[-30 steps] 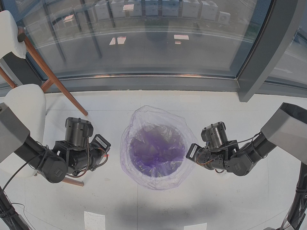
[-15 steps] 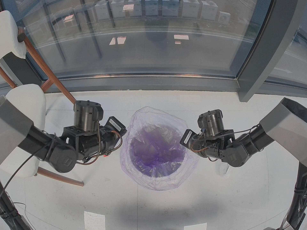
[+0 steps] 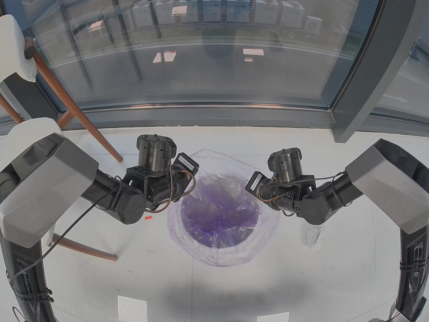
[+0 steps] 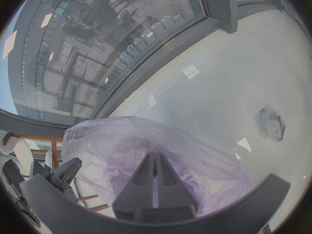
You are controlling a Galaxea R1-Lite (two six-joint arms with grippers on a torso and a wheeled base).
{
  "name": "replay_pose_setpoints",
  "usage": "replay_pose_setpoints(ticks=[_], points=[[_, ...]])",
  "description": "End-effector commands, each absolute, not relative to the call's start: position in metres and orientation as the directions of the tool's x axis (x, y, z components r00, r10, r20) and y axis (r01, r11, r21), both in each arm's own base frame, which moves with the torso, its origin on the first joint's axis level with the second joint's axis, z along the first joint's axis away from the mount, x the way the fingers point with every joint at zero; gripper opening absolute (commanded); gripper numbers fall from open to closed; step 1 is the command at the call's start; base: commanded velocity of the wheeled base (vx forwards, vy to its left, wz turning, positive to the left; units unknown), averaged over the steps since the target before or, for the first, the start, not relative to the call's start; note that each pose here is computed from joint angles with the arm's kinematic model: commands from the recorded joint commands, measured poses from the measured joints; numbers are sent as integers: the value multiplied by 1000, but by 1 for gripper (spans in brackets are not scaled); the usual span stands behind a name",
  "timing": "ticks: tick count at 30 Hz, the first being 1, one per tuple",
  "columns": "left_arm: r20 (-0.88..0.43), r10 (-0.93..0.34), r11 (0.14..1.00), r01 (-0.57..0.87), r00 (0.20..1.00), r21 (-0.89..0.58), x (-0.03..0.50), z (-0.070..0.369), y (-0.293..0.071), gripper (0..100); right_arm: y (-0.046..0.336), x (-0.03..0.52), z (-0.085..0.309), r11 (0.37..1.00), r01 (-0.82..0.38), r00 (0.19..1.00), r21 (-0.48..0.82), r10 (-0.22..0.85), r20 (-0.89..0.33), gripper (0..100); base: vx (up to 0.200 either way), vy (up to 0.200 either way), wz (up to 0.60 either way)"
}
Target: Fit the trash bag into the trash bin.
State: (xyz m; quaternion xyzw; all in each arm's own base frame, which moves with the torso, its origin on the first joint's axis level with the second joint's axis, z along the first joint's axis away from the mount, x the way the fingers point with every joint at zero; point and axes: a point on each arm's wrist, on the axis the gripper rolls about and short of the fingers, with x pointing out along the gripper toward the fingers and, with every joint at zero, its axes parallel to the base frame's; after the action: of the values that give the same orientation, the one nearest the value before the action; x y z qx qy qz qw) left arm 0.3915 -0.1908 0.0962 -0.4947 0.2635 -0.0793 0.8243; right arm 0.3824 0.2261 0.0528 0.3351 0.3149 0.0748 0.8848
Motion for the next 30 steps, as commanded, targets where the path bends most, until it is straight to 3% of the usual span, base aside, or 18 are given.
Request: replay_pose_setpoints(ticks=[1,10,30], points=[[-368,-382,501,-145,848,-853,403,82,-192,0,220,387,53,763,89,798,641,331,-504,0,0,0,0],[-365,-317,497,-175,875,-850,425,73,-168,0,194,403,53,758,134,822,639,275,-499,0,0,0,0],[-361,-290,486,-189,886,-853,450,50,-167,0,200,428,35,757,124,833,642,272,-482,0,0,0,0]])
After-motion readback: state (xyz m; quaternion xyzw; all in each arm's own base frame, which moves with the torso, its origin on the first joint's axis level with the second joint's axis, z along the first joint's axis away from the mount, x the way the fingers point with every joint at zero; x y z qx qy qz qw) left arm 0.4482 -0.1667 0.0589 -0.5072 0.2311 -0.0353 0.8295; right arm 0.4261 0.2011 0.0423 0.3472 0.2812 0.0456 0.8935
